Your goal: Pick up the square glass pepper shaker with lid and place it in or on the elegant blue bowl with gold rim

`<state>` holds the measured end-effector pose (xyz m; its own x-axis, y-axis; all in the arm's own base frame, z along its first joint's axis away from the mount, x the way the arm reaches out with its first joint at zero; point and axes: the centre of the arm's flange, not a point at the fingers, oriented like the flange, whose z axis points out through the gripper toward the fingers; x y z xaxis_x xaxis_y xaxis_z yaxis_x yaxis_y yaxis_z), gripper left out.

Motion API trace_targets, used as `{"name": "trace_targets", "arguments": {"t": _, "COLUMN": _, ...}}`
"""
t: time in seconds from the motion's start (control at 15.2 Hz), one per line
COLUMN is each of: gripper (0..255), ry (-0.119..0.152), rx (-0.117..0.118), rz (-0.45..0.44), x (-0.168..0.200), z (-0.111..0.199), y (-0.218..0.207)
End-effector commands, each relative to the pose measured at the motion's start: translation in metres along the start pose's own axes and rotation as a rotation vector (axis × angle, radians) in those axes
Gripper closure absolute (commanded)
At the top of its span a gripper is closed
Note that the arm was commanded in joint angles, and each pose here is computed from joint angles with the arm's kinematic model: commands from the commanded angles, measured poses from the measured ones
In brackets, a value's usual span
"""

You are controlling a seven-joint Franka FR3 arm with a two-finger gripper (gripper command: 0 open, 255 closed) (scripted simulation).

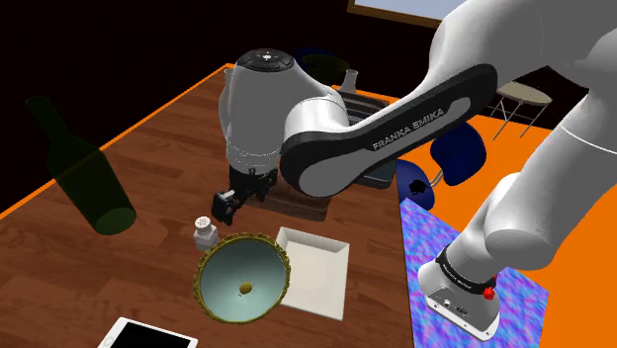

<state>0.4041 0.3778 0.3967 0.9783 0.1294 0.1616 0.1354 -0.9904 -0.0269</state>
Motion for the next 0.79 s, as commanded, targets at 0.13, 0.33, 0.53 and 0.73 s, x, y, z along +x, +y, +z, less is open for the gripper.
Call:
{"name": "trace_targets", "arguments": {"t": 0.13, "gripper": 0, "ry": 0.013, "rx": 0.014, "rz": -0.005, "x": 0.013, "z": 0.026, "y": -0.044}}
{"name": "trace_targets", "arguments": {"t": 0.33, "gripper": 0, "ry": 0.018, "rx": 0.020, "rz": -0.007, "x": 0.019, "z": 0.042, "y": -0.063}}
{"name": "trace_targets", "arguments": {"t": 0.53, "gripper": 0, "ry": 0.018, "rx": 0.020, "rz": -0.007, "x": 0.019, "z": 0.057, "y": -0.063}}
{"name": "trace_targets", "arguments": {"t": 0.73, "gripper": 0, "ry": 0.018, "rx": 0.020, "rz": -0.007, "x": 0.020, "z": 0.073, "y": -0.063}}
